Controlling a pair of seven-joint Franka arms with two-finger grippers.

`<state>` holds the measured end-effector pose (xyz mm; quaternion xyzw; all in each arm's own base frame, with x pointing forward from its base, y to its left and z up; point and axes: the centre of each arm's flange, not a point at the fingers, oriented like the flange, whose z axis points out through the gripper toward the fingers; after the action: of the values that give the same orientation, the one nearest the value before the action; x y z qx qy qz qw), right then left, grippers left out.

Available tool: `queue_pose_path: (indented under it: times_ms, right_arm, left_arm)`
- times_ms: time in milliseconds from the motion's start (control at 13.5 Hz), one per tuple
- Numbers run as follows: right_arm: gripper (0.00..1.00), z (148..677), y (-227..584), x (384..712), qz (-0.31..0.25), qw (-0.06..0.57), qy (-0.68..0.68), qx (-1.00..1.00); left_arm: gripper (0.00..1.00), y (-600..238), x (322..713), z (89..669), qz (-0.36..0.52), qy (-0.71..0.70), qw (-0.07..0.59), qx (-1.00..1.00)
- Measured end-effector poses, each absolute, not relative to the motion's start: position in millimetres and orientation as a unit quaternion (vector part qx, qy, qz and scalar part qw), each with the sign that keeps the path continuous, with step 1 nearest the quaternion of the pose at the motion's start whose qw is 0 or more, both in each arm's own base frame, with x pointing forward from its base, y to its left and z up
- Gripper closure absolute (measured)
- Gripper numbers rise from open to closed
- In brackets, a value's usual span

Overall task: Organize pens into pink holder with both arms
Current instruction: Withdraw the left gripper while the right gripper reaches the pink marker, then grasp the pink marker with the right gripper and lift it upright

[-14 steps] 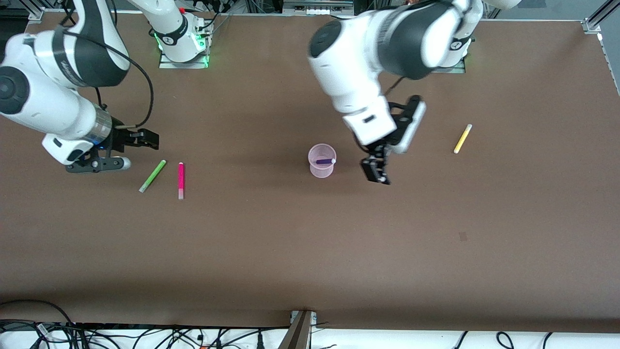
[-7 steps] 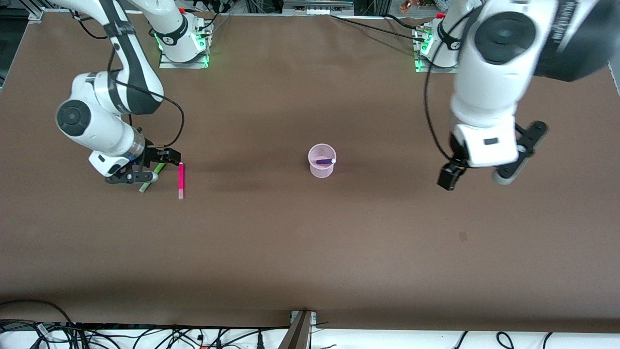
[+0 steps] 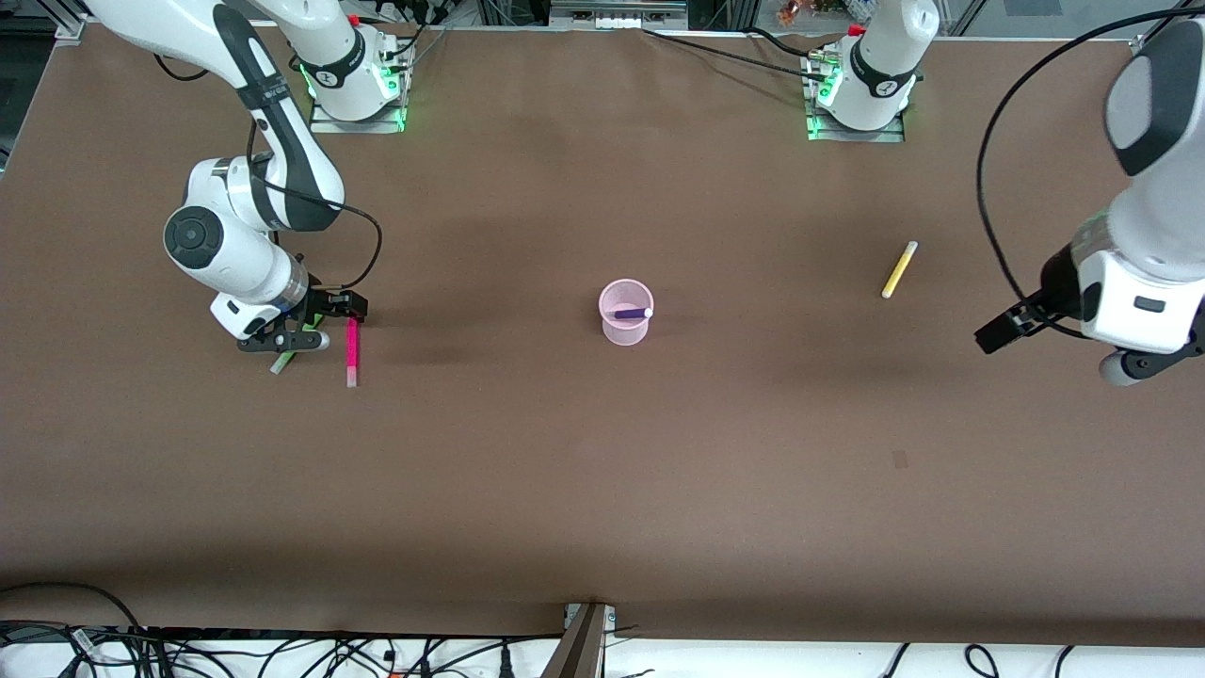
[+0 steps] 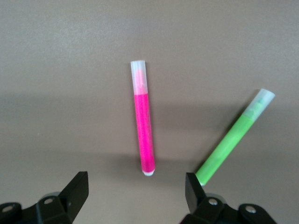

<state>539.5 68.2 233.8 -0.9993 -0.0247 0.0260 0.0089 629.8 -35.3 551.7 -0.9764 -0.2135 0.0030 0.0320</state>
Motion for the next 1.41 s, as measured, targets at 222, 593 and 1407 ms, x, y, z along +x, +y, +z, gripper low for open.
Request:
queue_pose_path:
  times_ms: [222, 593, 1407]
  right_arm:
    - [0.12, 200.6, 66.8, 539.3, 0.007, 0.008, -0.023, -1.0]
    - [0.34, 177.9, 65.1, 533.7, 0.004, 0.007, -0.022, -1.0]
    - [0.83, 177.3, 62.2, 531.1, 0.009, 0.019, 0.004, -1.0]
  left_arm:
    - [0.0, -12.4, 618.2, 538.5, 0.025, -0.128, 0.032, -0.991]
    - [0.0, -8.5, 605.5, 530.9, 0.001, -0.073, -0.006, -0.997]
    - [0.0, -33.6, 580.7, 569.0, -0.032, -0.013, -0.02, -0.999]
